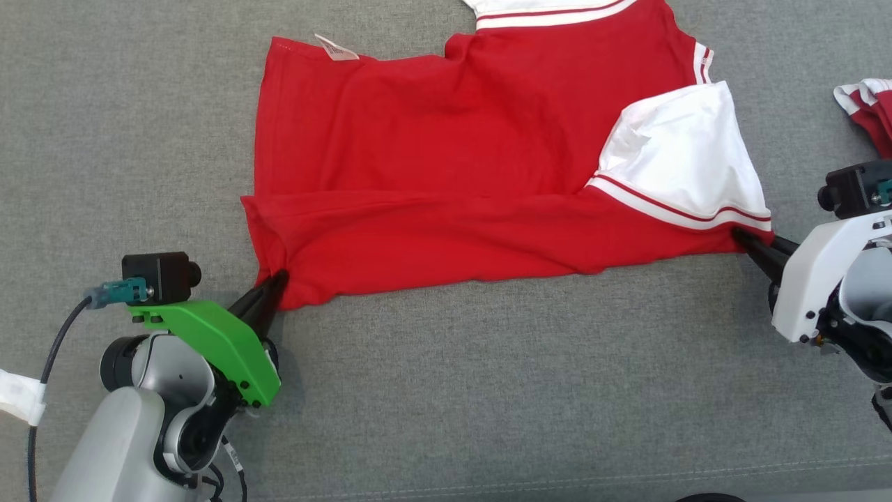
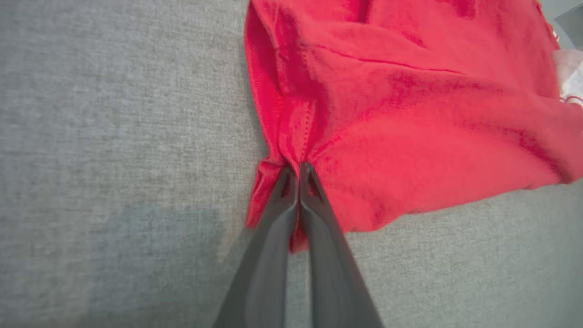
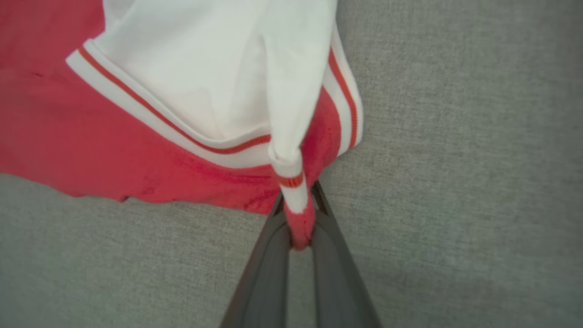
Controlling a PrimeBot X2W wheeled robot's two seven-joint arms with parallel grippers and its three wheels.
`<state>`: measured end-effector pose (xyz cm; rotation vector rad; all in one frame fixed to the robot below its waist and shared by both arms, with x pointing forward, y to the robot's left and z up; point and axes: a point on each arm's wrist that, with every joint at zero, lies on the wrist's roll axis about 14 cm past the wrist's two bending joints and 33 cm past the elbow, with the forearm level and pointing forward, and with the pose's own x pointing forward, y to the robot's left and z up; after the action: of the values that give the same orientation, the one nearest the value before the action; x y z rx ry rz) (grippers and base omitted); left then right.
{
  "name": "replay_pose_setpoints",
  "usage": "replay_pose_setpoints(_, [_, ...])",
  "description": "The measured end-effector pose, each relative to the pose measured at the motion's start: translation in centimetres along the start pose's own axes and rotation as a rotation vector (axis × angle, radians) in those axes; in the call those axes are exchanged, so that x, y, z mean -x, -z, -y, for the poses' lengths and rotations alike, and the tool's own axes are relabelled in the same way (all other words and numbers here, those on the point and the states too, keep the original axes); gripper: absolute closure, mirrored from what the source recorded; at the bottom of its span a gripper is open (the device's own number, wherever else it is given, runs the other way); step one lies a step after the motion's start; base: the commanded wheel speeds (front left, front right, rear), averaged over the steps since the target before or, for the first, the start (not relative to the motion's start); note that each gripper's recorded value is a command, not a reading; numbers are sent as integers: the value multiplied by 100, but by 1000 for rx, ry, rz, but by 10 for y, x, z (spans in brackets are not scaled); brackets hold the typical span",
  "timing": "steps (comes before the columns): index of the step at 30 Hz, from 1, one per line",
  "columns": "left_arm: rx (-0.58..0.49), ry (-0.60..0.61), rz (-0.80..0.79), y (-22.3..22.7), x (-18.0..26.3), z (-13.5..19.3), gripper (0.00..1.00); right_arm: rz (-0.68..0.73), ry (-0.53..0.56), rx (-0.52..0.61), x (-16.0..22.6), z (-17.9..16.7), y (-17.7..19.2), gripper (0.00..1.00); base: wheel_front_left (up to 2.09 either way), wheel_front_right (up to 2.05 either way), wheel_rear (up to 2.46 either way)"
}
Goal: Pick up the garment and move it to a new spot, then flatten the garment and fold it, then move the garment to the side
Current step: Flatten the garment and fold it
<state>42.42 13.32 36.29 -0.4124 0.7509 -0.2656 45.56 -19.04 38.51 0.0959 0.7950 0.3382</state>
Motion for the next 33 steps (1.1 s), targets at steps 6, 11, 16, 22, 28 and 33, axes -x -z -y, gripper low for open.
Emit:
replay_pose_setpoints(6, [-45, 44, -22, -4, 25, 9, 100, 21, 9, -9, 26, 10, -19, 100, 0, 0, 0])
replay_pose_setpoints(11, [-41, 116, -39, 1, 51, 32, 100, -59, 37, -21, 54, 23, -2, 100, 0, 0, 0])
replay_pose_setpoints(16, [-1, 151, -43, 7, 70, 46, 100, -131, 51, -70, 71, 29, 21, 100, 0, 0, 0])
replay_pose_setpoints(22, [125, 117, -136, 49, 74, 44, 100, -190, 79, -122, 74, 34, 49, 100, 0, 0, 0])
replay_pose_setpoints(28, [157, 48, -148, 69, 56, 28, 0, -196, 92, -140, 59, 35, 59, 0, 0, 0, 0])
replay_pose_setpoints(33, [35, 3, -104, 51, 56, 12, 0, -161, 97, -82, 61, 38, 39, 0, 0, 0, 0])
